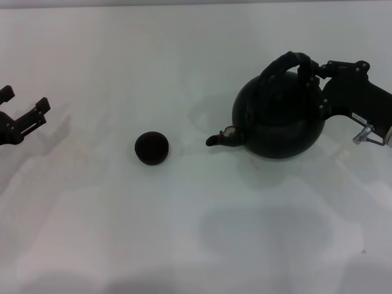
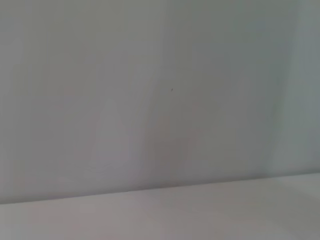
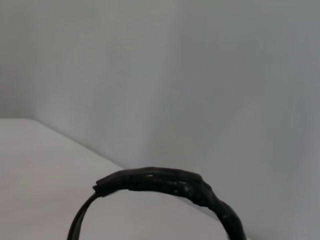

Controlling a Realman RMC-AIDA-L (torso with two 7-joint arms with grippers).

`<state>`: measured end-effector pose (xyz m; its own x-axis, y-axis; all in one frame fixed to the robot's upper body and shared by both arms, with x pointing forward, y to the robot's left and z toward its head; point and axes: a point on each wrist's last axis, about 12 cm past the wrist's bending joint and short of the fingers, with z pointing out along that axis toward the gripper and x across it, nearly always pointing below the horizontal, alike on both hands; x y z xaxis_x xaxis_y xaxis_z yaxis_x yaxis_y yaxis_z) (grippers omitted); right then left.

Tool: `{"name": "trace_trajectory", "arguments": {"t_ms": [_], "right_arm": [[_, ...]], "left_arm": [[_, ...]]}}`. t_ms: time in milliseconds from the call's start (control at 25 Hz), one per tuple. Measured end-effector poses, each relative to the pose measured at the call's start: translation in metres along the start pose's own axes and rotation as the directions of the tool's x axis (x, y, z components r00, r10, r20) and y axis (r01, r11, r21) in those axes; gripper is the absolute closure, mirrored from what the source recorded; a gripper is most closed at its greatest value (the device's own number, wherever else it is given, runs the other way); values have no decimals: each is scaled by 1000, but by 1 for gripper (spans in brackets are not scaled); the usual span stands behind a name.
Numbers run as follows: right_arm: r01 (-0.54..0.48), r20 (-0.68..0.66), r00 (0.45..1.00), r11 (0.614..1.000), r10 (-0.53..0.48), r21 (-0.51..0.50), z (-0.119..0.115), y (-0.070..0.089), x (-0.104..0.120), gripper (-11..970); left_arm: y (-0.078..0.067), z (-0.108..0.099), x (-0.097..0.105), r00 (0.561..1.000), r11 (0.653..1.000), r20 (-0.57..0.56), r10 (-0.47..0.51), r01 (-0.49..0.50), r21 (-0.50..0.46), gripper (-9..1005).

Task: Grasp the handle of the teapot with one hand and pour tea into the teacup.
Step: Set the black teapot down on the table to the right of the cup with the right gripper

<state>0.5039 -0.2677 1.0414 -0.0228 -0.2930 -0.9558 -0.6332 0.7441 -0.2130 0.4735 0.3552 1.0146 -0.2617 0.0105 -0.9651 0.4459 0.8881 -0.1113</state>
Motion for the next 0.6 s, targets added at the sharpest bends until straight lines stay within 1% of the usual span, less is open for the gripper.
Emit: {"name": "trace_trajectory", "arguments": {"t_ms": [280,600], "right_arm": [[35,17,999,999,-35,-15,-1,2,1,850],[37,12,999,999,-36,-12,1,0,3,850]], "left_arm": [[0,0,0,1000,1000,-3,0,0,-4,132],[1,1,0,1000,1000,-8,1,-1,-10,132]]}}
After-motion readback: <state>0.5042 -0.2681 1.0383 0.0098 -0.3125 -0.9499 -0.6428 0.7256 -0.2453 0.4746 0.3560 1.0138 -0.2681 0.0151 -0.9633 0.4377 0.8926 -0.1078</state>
